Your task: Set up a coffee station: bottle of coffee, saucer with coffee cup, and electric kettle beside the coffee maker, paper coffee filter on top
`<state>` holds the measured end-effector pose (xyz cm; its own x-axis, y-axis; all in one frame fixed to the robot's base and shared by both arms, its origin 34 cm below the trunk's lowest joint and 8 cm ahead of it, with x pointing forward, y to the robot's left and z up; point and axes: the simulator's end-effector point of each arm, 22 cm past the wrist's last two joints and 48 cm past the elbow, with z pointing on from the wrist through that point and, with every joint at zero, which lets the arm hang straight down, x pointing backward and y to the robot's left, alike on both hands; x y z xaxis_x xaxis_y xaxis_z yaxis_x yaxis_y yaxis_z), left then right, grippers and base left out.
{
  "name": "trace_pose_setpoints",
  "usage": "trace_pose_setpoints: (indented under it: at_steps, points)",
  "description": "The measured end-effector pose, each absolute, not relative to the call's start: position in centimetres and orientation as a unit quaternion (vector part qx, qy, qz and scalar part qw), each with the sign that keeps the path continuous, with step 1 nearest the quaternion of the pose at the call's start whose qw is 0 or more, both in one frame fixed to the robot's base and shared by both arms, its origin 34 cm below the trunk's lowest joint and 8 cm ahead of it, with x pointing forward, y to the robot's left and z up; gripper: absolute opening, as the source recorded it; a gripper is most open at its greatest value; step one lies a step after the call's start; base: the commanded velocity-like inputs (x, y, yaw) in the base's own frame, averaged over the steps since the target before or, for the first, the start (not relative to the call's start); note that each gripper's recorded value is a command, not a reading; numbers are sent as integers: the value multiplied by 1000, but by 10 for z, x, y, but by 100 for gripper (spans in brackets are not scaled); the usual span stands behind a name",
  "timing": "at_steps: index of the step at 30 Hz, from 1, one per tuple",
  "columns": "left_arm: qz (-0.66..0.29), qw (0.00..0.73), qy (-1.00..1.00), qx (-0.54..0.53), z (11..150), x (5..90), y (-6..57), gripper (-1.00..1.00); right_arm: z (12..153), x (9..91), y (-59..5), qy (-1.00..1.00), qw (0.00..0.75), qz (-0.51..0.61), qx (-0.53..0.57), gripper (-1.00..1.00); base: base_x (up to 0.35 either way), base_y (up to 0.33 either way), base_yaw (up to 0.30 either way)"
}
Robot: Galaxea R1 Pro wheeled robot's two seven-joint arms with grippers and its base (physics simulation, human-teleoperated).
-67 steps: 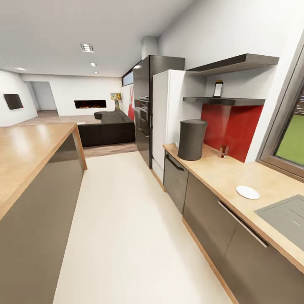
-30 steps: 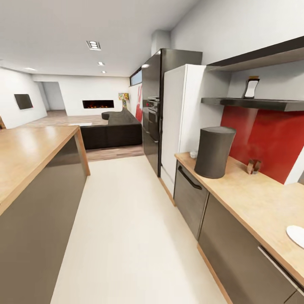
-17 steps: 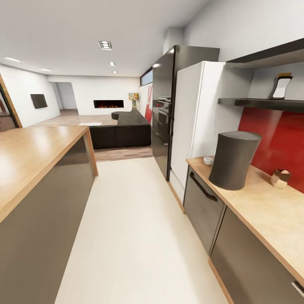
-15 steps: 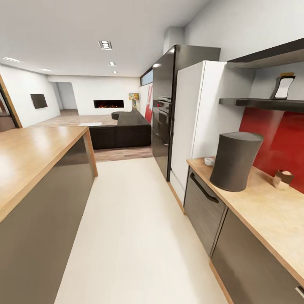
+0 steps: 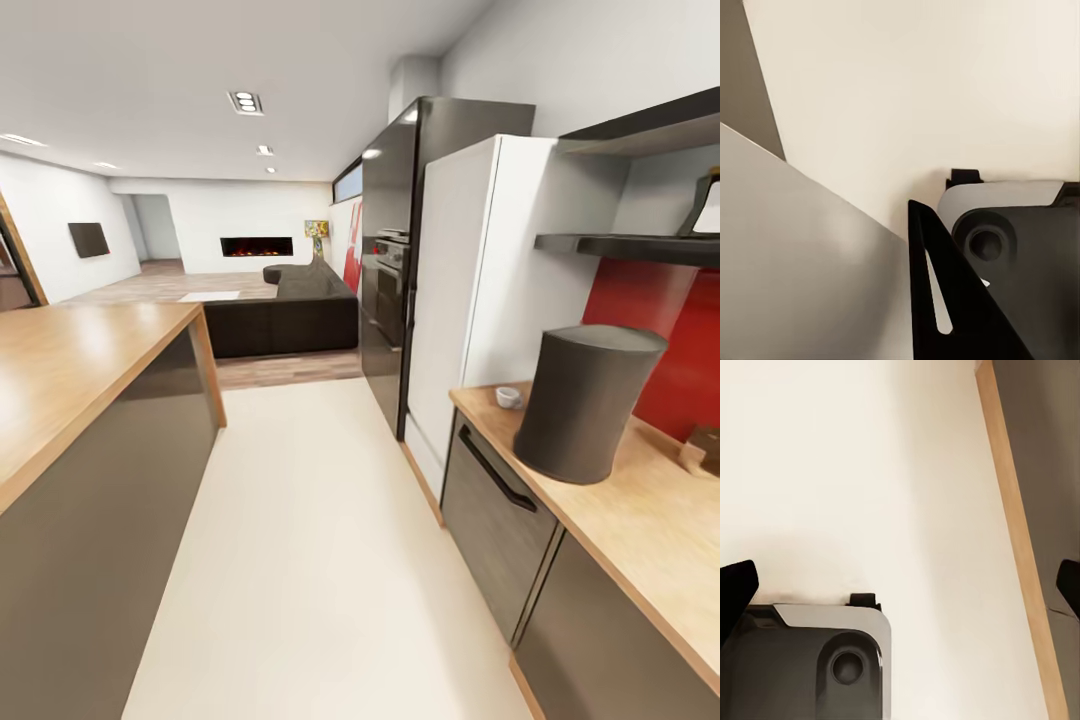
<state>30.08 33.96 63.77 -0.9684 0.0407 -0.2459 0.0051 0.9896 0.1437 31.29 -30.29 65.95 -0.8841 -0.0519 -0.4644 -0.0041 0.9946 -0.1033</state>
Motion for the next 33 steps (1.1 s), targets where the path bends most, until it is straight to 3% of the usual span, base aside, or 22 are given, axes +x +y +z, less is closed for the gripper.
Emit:
trace_pose_setpoints:
  at_steps: [14, 33]
  points:
    - [71, 125, 990, 12, 638, 301, 340, -100, 660, 313, -303, 969, 240, -50, -15, 100, 339, 6, 0]
    - [71, 125, 990, 11, 638, 301, 340, -100, 660, 313, -303, 969, 240, -50, -15, 100, 339, 96, 0]
